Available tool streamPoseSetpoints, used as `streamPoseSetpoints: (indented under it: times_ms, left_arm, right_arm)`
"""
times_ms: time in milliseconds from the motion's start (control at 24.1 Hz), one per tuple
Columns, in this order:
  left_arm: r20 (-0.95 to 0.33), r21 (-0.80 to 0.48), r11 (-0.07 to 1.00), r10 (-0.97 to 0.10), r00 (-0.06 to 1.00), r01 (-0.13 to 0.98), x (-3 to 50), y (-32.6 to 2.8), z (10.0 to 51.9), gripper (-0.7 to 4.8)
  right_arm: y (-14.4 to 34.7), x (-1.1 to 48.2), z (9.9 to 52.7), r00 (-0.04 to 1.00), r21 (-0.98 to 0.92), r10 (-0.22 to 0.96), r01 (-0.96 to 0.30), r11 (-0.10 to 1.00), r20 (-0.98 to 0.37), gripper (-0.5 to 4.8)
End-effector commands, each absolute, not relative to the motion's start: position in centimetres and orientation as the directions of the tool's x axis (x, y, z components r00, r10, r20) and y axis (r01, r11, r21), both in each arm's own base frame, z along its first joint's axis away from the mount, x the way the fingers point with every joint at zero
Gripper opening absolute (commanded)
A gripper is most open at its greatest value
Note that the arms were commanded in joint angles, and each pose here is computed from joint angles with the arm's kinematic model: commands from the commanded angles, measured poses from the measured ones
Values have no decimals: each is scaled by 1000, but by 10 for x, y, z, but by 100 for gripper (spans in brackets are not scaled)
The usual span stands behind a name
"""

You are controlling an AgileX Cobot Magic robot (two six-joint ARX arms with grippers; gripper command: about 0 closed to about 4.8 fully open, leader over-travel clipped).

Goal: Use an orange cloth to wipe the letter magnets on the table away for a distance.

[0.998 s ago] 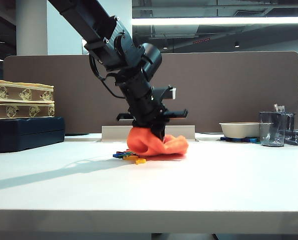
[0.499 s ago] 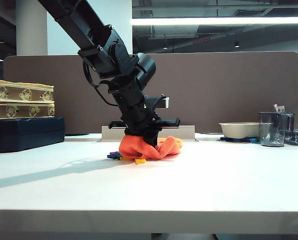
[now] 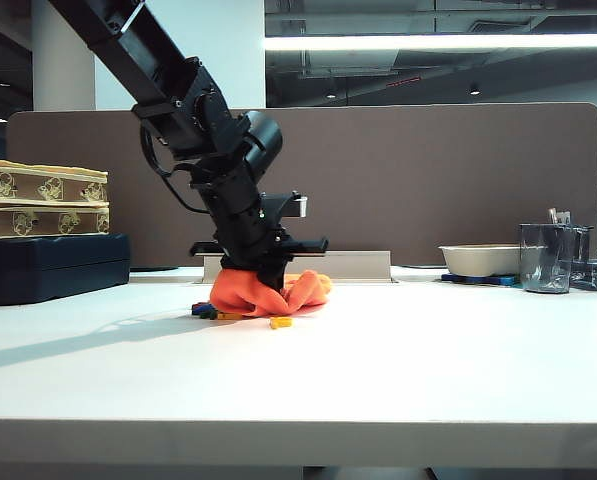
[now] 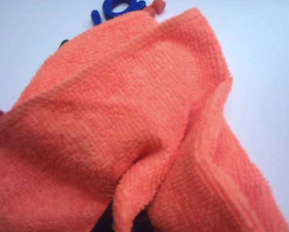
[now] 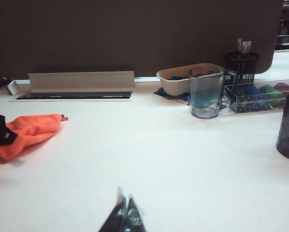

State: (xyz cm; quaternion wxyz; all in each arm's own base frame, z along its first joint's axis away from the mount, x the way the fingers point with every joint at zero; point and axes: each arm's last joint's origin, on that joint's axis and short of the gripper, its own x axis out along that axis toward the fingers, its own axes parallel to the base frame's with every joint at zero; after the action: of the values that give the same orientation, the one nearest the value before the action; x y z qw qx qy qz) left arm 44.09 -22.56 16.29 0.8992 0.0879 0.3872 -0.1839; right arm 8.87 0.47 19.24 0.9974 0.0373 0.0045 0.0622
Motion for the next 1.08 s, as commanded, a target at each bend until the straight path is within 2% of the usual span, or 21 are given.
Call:
streamPoseSetpoints:
  times_ms: [42, 582, 790, 1081]
  left_arm:
    - [-751, 38, 930, -214, 624, 365, 444, -213, 159, -6]
    - [-749, 50, 969, -123, 652, 240, 465, -156, 167, -6]
    - [-734, 96, 971, -78, 675, 217, 469, -137, 176, -6]
    - [-743, 105, 984, -19, 669, 145, 476, -97, 181, -6]
  right_arm:
    - [5, 88, 195, 993, 78, 121, -121, 990, 8, -1]
    - [4, 88, 194, 996, 78, 88, -87, 993, 0, -1]
    - [4, 88, 194, 996, 79, 87, -87, 993, -4, -1]
    - [4, 88, 193, 997, 79, 83, -82, 993, -6, -1]
